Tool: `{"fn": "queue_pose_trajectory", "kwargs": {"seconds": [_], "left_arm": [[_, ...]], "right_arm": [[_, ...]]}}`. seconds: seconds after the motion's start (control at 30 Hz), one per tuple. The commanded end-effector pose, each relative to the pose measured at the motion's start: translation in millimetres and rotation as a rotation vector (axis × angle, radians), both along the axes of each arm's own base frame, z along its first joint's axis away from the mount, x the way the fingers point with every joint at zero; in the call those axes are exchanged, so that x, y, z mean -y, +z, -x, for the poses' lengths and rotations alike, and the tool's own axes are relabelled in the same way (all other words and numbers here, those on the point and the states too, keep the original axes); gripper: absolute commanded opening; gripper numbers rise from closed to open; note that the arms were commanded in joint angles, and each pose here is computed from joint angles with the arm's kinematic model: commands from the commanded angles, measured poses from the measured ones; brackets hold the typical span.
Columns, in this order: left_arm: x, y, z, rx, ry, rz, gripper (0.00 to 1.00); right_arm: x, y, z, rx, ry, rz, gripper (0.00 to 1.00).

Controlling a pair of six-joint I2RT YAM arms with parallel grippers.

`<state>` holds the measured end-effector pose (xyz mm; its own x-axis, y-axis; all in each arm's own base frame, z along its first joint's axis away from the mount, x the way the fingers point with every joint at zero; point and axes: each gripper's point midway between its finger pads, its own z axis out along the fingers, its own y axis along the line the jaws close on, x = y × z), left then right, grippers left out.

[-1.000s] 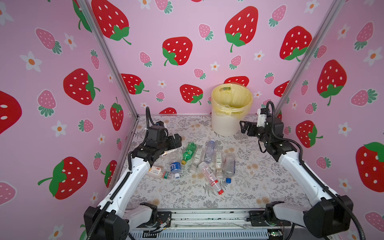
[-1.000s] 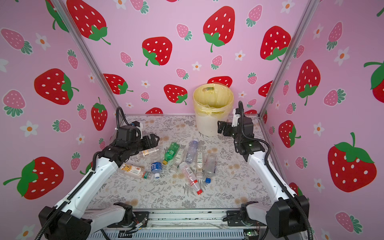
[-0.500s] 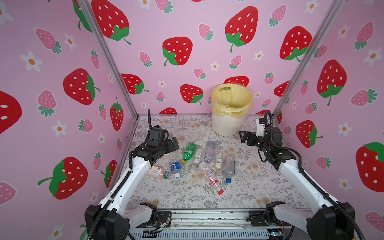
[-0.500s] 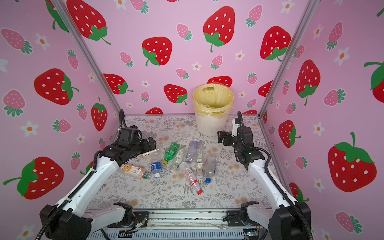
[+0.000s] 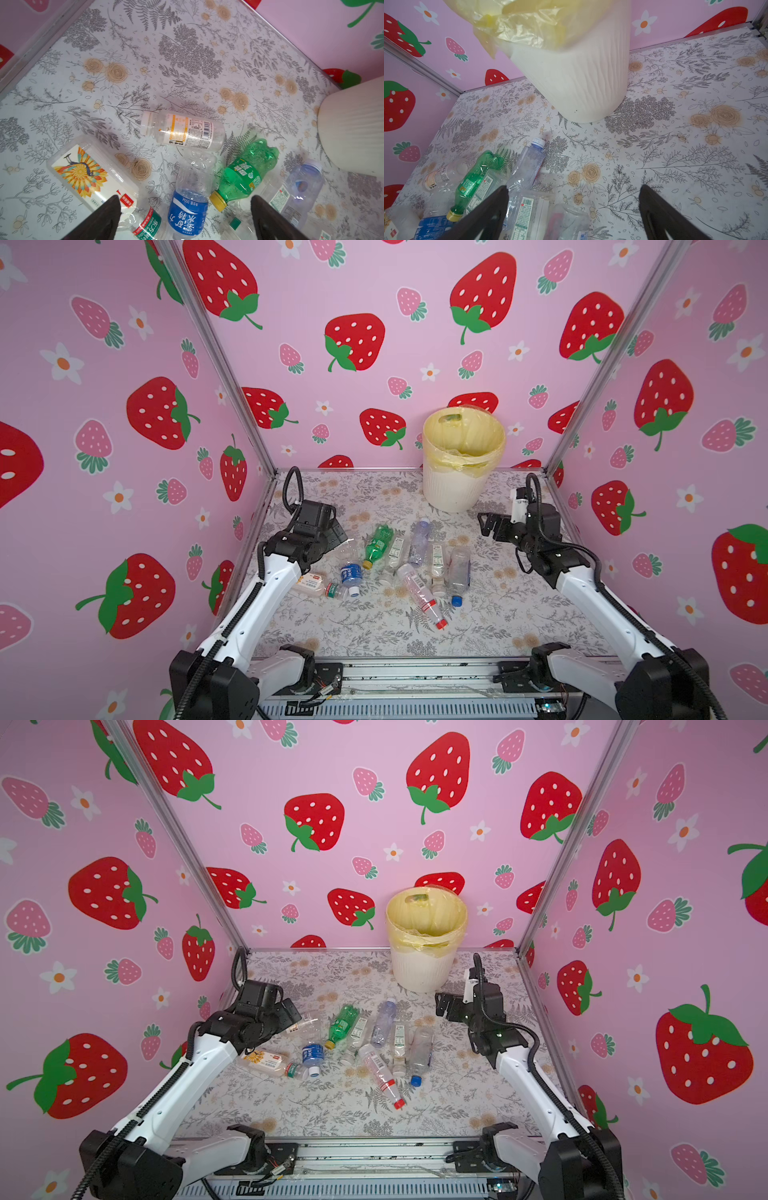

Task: Throw the plastic bottles in the bin
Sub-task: 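Draw the right gripper back from the bin while the left lowers toward the pile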

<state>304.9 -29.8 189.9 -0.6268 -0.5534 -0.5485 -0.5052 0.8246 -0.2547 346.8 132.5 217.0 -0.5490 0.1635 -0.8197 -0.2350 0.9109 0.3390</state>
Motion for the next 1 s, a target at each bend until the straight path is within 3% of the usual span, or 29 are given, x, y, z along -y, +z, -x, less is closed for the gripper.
{"fn": "queue_pose_trajectory", "kwargs": {"seconds": [0.0, 0.47, 0.73, 0.97], "left_arm": [[-26.5, -8.4, 19.1, -0.042, 0.17, -0.035, 0.99], [-44.6, -41.1, 40.7, -0.059, 0.338, 0.08, 0.99], [-36.5, -90.5, 44.1, -0.136, 0.374, 0.271, 0.98], [-44.4, -110.6, 49.5, -0.198, 0.395, 0.263, 0.95]], "right_arm": [[0.2, -0.1, 3.6, 0.003, -0.002, -0.01, 0.99], [6.4, -11.8, 8.6, -0.008, -0.029, -0.002, 0.99], [8.7, -15.1, 9.1, -0.011, -0.05, -0.017, 0.99], [6.4, -18.2, 6.6, -0.02, -0.043, -0.018, 0.99]]}}
